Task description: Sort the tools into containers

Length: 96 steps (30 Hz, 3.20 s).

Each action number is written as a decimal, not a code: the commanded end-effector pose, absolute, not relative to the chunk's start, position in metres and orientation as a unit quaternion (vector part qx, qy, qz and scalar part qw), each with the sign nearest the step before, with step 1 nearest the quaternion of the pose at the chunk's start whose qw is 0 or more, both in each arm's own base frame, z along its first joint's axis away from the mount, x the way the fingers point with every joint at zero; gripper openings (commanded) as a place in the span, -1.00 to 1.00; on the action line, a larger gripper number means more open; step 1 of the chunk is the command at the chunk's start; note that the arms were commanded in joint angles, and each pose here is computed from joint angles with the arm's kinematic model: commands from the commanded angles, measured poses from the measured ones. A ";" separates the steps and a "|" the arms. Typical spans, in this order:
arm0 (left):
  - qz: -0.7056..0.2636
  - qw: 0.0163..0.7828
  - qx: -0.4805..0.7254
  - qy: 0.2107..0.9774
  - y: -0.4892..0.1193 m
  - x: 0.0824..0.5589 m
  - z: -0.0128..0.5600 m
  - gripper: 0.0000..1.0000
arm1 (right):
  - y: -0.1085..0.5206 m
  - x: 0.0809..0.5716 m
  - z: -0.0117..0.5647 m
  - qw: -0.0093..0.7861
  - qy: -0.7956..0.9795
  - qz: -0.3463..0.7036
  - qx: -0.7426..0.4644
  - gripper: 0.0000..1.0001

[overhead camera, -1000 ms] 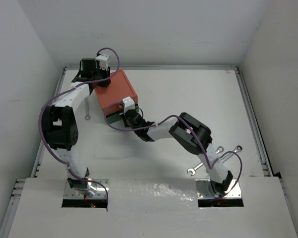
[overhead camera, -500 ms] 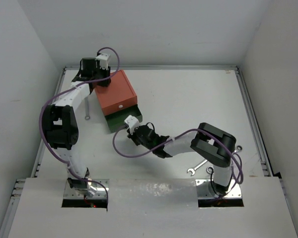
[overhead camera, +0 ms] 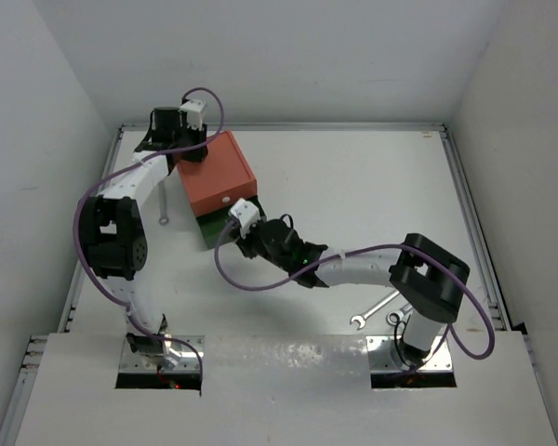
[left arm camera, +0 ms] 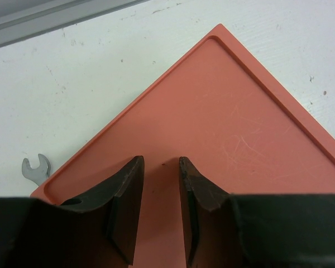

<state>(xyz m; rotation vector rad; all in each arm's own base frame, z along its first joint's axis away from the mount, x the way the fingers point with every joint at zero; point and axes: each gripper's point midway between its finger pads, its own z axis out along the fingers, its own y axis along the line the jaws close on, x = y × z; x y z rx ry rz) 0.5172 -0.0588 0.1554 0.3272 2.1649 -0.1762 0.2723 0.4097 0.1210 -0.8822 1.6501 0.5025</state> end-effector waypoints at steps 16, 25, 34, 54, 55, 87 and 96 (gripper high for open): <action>-0.081 0.362 0.115 0.921 -0.056 0.493 0.100 -0.43 | 0.467 0.357 0.090 0.541 0.750 0.173 -0.340 -0.55; -0.086 0.358 0.116 0.922 -0.057 0.492 0.096 -0.43 | 0.482 0.342 0.040 0.435 0.781 0.251 -0.372 -0.60; -0.087 0.362 0.115 0.921 -0.057 0.494 0.095 -0.43 | 0.450 0.301 0.035 0.387 0.800 0.259 -0.379 -0.77; -0.100 0.413 0.114 0.898 -0.064 0.514 0.161 -0.33 | 0.483 0.319 0.118 0.464 0.748 0.271 -0.390 -0.48; -0.102 0.420 0.115 0.895 -0.065 0.516 0.172 -0.33 | 0.492 0.325 0.141 0.482 0.735 0.278 -0.387 -0.44; 0.009 0.290 -0.051 0.956 0.080 0.482 0.040 0.17 | 0.298 0.334 0.252 0.592 0.749 0.136 -0.264 0.56; 0.097 0.208 -0.056 0.972 0.103 0.447 -0.014 -0.14 | 0.278 0.329 0.257 0.601 0.749 0.114 -0.254 0.58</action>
